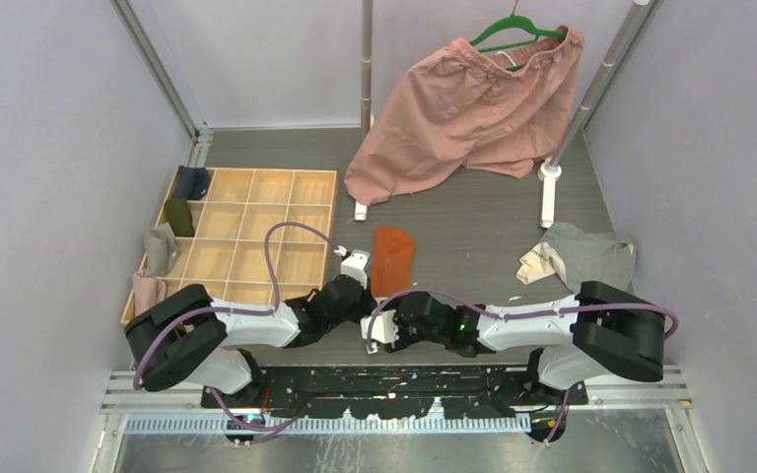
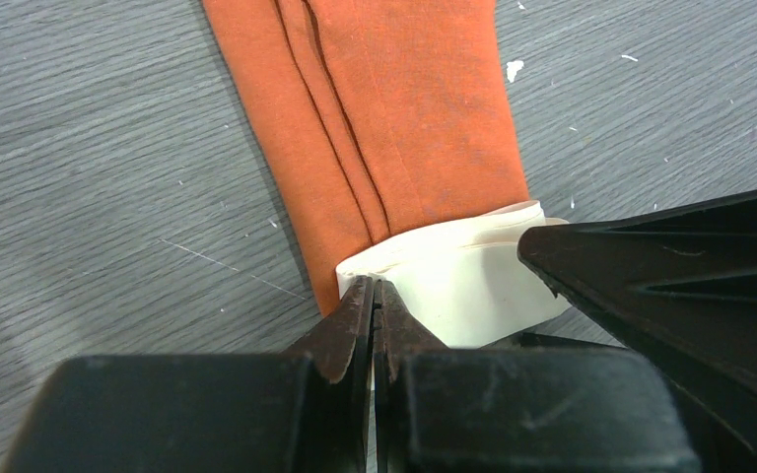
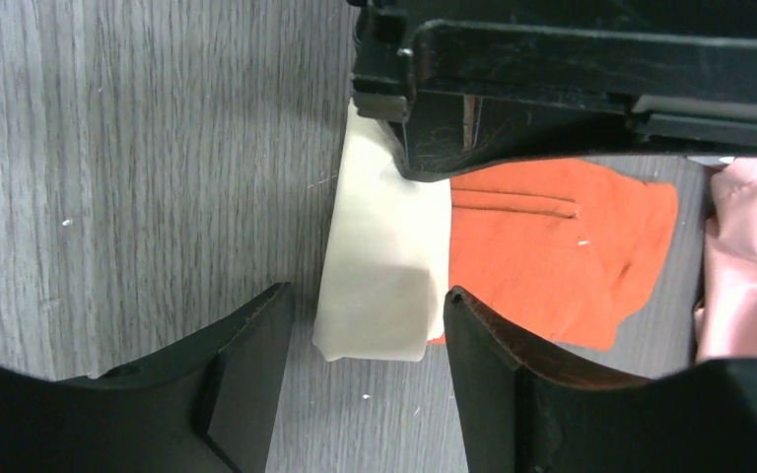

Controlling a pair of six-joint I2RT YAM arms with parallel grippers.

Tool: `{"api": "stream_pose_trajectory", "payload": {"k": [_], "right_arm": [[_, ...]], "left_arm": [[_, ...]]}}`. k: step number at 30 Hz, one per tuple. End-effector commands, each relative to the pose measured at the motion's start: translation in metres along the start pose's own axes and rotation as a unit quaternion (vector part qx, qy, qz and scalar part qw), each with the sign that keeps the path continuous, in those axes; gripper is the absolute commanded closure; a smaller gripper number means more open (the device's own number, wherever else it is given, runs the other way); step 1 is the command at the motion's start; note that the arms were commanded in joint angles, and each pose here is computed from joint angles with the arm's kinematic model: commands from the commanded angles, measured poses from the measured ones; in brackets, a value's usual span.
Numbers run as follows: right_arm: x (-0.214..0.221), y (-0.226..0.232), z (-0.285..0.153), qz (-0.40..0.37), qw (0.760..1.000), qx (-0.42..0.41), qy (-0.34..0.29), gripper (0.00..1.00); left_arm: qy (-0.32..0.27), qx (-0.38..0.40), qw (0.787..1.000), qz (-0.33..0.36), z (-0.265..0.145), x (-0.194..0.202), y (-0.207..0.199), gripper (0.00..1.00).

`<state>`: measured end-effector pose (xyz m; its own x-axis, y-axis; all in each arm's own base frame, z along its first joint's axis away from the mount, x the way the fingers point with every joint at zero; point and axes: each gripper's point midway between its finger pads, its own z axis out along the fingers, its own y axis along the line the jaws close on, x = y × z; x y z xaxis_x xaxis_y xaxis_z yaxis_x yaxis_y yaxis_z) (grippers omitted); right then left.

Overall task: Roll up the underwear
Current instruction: Roll the underwear to the center of the board.

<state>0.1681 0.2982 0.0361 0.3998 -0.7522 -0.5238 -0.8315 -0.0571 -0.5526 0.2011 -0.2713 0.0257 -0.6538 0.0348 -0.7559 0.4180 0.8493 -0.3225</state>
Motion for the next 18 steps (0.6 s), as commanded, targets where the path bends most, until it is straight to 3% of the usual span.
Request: {"api": "stream_pose_trajectory", "payload": {"k": [1, 11, 18], "right_arm": [[-0.003, -0.008, 0.003, -0.042, 0.999, 0.027, 0.002, 0.38], [0.021, 0.007, 0.012, -0.065, 0.996, 0.031, 0.052, 0.43], [0.03, 0.008, 0.011, -0.068, 0.994, 0.039, 0.072, 0.61]], "left_arm": [[0.008, -0.018, 1.0, 0.008, -0.001, 0.006, 0.009, 0.99], [0.004, -0.02, 1.0, 0.006, -0.002, 0.004, 0.01, 0.99], [0.009, -0.015, 1.0, 0.005, -0.001, 0.007, 0.008, 0.99]]}}
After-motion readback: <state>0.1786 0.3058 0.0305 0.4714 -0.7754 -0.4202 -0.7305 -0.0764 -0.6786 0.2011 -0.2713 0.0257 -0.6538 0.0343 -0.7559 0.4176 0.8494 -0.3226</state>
